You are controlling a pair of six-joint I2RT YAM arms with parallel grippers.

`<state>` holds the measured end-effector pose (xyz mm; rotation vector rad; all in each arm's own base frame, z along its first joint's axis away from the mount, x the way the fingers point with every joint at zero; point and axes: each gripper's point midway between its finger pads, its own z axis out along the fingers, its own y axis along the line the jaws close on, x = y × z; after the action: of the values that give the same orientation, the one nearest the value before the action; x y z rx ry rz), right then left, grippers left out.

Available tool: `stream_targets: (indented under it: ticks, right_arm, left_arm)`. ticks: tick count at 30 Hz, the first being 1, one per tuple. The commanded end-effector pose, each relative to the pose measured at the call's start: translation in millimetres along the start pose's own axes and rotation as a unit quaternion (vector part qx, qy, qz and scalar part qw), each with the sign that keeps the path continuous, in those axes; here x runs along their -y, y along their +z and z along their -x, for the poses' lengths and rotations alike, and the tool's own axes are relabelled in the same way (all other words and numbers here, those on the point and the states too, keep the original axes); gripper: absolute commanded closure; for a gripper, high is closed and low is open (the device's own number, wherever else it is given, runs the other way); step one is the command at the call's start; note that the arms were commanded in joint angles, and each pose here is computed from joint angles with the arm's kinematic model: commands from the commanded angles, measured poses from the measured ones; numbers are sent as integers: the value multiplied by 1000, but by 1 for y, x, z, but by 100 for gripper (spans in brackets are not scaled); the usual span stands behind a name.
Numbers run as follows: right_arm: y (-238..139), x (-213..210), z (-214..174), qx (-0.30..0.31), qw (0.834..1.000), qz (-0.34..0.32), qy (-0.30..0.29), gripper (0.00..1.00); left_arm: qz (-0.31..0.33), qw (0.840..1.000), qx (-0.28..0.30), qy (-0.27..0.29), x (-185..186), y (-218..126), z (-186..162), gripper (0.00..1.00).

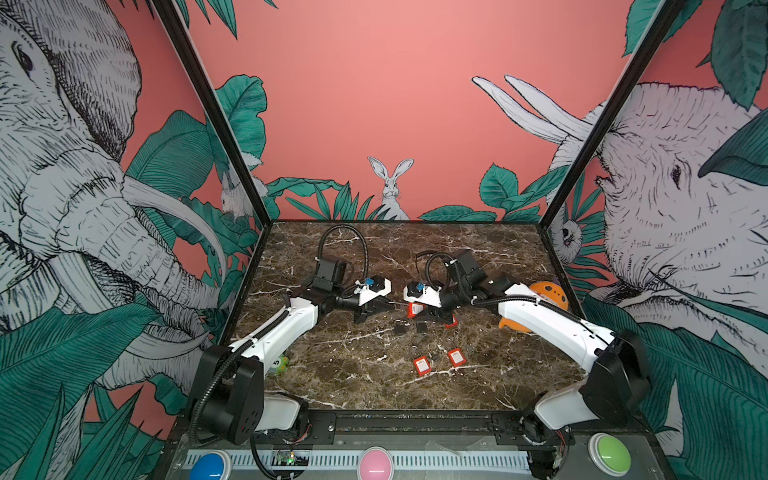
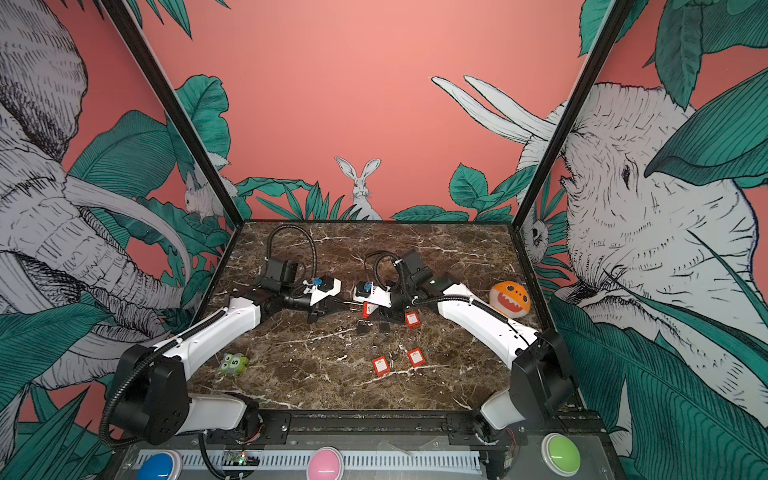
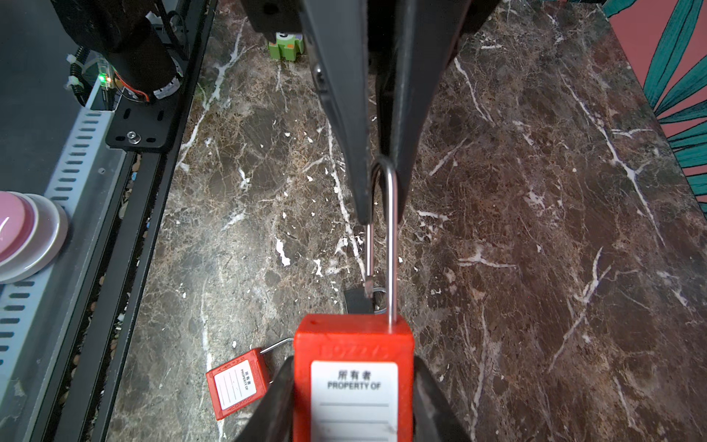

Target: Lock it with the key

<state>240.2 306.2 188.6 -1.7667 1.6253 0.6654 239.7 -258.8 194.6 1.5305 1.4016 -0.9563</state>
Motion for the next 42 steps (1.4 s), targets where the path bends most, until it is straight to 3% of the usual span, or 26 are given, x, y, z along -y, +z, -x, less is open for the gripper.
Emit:
stream_targets:
  ticks: [1,4,7,9,11,15,20,28,42]
  right_arm:
    - [-8,4,10,15,1000,-15,-23,87]
    - [-10,7,10,10,999,-27,-29,81]
    - [-13,10,7,2,998,-43,-34,64]
    - [-15,11,3,-10,998,-51,-37,47]
    - [-20,8,-5,-36,997,-53,-35,39]
    - [-36,1,-21,-88,995,-57,-7,34]
    - [-51,-12,-33,-112,992,-51,8,36]
    - [-60,-10,-51,-164,985,-55,25,48]
    - [-55,-15,-42,-141,989,-31,16,76]
  left_arm:
    - [-23,999,20,11,5,1,15,91]
    - [-31,999,25,7,7,3,16,99]
    - [-40,999,33,4,8,4,19,100]
    - [-42,998,46,1,7,4,24,100]
    - [-41,997,67,-1,5,8,30,100]
    - [-26,996,88,5,4,19,33,100]
    - [-32,995,97,15,5,28,37,100]
    - [-51,992,110,34,12,43,44,100]
    - [-75,990,111,40,20,53,46,100]
